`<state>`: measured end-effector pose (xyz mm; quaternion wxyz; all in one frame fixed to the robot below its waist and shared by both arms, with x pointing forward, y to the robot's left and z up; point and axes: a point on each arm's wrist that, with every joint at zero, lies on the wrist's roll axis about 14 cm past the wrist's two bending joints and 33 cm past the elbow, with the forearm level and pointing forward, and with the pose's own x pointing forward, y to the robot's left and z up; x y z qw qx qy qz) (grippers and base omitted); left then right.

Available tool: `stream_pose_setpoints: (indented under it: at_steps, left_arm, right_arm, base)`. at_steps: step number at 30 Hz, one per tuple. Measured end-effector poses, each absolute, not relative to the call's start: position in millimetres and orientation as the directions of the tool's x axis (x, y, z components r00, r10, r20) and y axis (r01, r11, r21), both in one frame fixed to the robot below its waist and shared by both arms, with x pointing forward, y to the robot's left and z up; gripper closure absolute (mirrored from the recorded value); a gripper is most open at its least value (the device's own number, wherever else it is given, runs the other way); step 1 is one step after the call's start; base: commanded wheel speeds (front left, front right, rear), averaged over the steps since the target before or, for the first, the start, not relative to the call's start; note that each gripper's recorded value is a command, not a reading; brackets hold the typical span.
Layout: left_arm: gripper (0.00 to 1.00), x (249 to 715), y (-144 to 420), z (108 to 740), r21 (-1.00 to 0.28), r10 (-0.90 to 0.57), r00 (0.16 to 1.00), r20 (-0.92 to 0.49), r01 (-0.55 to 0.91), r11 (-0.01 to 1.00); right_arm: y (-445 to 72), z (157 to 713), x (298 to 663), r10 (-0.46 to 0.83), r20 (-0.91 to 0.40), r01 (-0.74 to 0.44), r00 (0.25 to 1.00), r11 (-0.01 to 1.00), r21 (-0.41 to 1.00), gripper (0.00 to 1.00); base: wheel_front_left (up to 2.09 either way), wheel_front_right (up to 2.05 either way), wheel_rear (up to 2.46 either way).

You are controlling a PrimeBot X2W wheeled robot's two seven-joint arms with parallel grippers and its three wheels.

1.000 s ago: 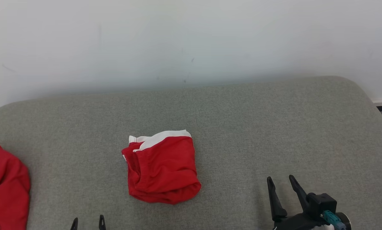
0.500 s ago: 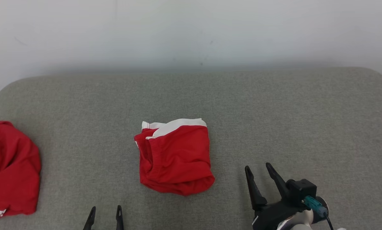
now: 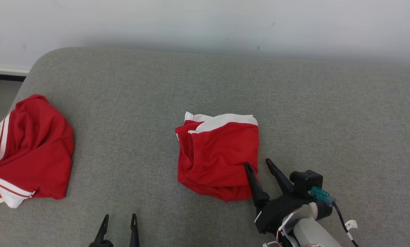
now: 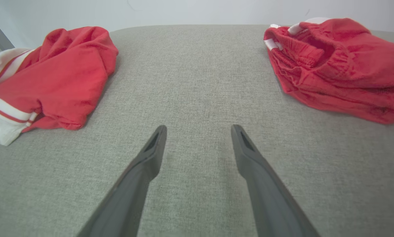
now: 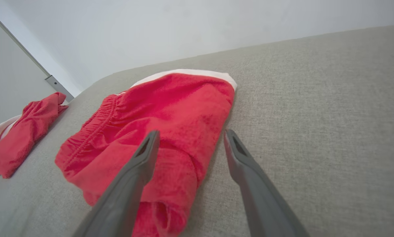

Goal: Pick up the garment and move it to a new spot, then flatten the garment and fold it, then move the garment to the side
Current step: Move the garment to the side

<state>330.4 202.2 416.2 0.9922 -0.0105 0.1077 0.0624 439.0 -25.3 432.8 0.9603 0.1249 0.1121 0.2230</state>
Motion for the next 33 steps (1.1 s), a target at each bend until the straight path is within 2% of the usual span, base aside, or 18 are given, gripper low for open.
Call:
stream_pose_setpoints:
  at_steps: [11,15,22,23,24,26,27,33]
  left_arm:
    - [0.00,328.1,208.2,411.7,-0.006,0.145,0.962,-0.233,-0.150,0.989]
    - [0.00,328.7,207.3,413.9,-0.010,0.142,0.964,-0.225,-0.148,0.989]
    - [0.00,329.0,202.2,414.9,-0.017,0.121,0.968,-0.221,-0.128,0.992]
    - [0.00,328.7,202.2,415.3,-0.018,0.120,0.968,-0.220,-0.127,0.992]
    - [0.00,328.2,202.9,415.9,-0.017,0.123,0.968,-0.219,-0.129,0.991]
    - [0.00,327.3,204.0,417.5,-0.016,0.125,0.969,-0.213,-0.132,0.991]
    - [0.00,326.5,205.2,418.2,-0.015,0.129,0.969,-0.211,-0.135,0.991]
    - [0.00,317.8,211.9,418.3,-0.013,0.147,0.967,-0.210,-0.153,0.988]
  right_arm:
    - [-12.5,415.8,447.6,0.477,-0.209,-0.403,0.854,0.859,0.317,0.00]
    - [-18.0,401.0,433.9,0.469,-0.257,-0.382,0.845,0.865,0.324,0.00]
    - [-10.1,391.3,422.9,0.502,-0.301,-0.418,0.811,0.856,0.303,0.00]
    - [-8.8,391.3,422.6,0.505,-0.302,-0.420,0.808,0.855,0.305,0.09]
    - [-7.6,391.5,422.5,0.508,-0.304,-0.423,0.806,0.854,0.303,0.22]
    - [-5.5,392.5,421.9,0.514,-0.306,-0.433,0.801,0.851,0.296,0.87]
    - [-5.0,393.4,421.5,0.516,-0.305,-0.435,0.801,0.851,0.295,1.00]
    - [-16.7,405.6,427.3,0.481,-0.280,-0.413,0.831,0.870,0.269,1.00]
  base:
    - [0.00,0.00,0.00]
    - [0.00,0.00,0.00]
    - [0.00,0.00,0.00]
    - [0.00,0.00,0.00]
    - [0.00,0.00,0.00]
    - [0.00,0.00,0.00]
    - [0.00,0.00,0.00]
    - [0.00,0.00,0.00]
